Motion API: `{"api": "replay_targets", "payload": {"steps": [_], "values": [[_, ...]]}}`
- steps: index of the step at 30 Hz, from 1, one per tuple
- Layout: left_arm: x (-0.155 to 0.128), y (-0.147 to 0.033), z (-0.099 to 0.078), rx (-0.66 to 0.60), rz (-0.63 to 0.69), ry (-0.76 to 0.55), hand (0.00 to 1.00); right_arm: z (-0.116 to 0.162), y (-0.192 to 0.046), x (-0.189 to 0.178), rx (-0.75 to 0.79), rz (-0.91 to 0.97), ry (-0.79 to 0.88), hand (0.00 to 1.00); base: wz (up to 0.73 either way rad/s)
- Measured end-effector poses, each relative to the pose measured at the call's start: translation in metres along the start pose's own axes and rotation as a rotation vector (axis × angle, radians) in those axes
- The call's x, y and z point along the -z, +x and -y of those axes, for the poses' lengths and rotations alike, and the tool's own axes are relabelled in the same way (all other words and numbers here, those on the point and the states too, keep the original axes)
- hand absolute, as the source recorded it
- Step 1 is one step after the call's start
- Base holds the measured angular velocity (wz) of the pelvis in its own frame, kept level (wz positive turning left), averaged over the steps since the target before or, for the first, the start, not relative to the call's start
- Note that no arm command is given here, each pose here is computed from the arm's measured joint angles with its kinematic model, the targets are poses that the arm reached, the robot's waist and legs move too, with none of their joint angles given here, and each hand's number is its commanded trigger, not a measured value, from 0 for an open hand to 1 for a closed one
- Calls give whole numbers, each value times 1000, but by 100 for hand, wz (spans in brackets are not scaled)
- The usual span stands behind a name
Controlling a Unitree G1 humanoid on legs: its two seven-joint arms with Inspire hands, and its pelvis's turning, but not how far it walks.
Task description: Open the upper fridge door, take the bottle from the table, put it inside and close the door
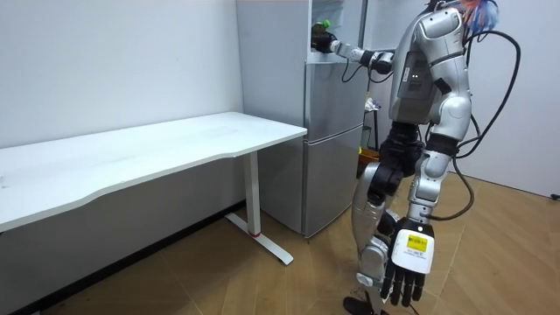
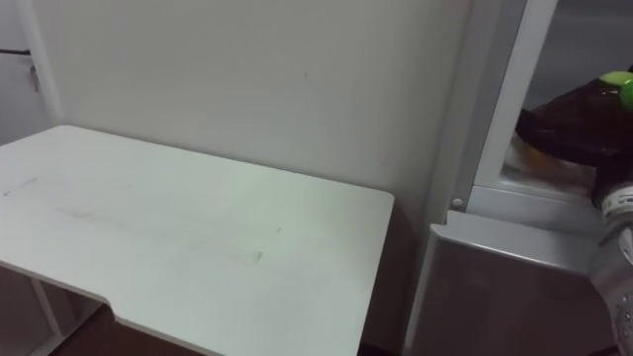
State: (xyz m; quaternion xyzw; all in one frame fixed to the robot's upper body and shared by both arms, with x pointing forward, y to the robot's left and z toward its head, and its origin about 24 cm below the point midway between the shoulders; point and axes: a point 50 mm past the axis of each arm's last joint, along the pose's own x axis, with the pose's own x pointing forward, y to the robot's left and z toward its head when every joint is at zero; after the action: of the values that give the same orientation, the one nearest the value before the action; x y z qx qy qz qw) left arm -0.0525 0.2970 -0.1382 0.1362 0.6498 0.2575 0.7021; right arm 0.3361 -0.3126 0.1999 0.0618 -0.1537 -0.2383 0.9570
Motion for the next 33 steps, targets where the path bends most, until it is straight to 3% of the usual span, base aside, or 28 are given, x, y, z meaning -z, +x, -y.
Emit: {"api": "replay_targets", "payload": {"steps": [3, 4, 14, 33], "values": [[0, 0, -2, -5, 1, -12, 0, -1, -2, 0, -11, 1, -2, 0, -2], [0, 0, -2, -7, 2, -21, 0, -1, -3, 0, -14, 1, -3, 100, -8], [3, 0, -2, -6, -7, -24, 0, -3, -17, 0, -12, 63, -150, 100, -5], [-3, 0, -4, -12, 26, -9, 0, -7, -20, 8, -1, 94, -197, 100, -1]]}}
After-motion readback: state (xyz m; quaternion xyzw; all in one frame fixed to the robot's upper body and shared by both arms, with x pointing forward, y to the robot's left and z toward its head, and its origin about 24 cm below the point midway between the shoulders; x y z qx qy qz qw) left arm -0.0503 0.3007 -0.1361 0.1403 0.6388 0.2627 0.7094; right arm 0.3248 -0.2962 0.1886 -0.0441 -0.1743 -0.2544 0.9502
